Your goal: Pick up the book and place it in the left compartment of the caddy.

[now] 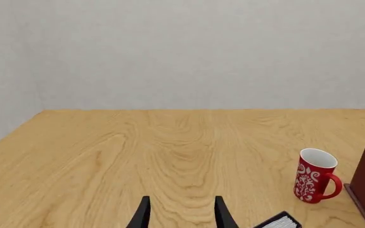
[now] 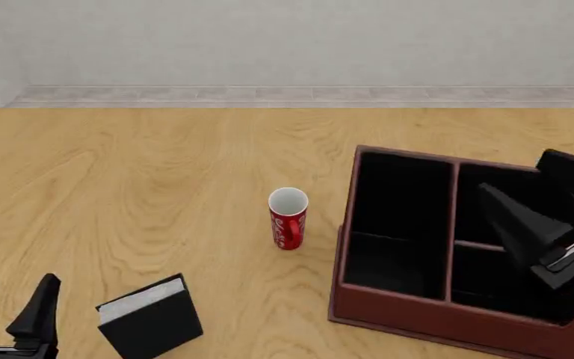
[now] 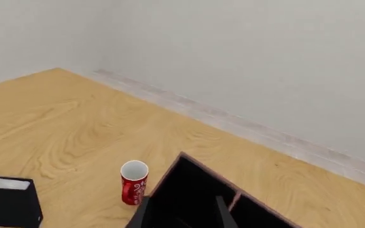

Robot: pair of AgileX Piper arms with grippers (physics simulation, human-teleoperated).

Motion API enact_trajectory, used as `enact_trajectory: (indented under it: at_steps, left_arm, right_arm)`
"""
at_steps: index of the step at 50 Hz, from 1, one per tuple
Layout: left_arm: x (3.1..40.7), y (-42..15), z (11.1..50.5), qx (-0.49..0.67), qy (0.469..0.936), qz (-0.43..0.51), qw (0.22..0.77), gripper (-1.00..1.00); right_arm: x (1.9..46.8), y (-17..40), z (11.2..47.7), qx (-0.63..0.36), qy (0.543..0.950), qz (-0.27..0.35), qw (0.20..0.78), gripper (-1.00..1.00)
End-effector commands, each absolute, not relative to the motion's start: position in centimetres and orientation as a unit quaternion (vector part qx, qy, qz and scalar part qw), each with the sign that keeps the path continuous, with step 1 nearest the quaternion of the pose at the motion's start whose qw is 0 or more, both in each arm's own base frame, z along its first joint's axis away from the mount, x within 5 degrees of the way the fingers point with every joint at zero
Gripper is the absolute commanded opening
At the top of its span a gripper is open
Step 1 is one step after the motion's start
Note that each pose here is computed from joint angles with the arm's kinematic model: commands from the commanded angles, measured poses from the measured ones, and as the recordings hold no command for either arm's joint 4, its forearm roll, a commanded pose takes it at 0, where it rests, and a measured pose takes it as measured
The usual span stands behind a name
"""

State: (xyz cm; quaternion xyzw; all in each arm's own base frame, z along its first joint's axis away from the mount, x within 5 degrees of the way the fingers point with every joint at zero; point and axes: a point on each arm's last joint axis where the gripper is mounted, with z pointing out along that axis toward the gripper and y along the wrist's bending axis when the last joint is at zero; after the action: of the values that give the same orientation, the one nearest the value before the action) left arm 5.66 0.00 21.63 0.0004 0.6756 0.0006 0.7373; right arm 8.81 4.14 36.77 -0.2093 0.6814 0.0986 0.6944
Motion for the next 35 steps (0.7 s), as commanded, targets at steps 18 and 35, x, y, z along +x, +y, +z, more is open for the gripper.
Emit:
enact_trajectory:
  at_steps: [18,35]
  left_arm:
    - [5.7,0.0,21.5,0.001,0.675,0.001,0.737,1.0]
    - [5.7,0.0,21.5,0.001,0.676,0.001,0.737,1.0]
  right_arm:
    - [13.7,13.5,44.6,-0.476,0.648,0.086,0.588,1.0]
    - [15.8,18.1,43.9,-0.602,0.609,0.038,0.515,1.0]
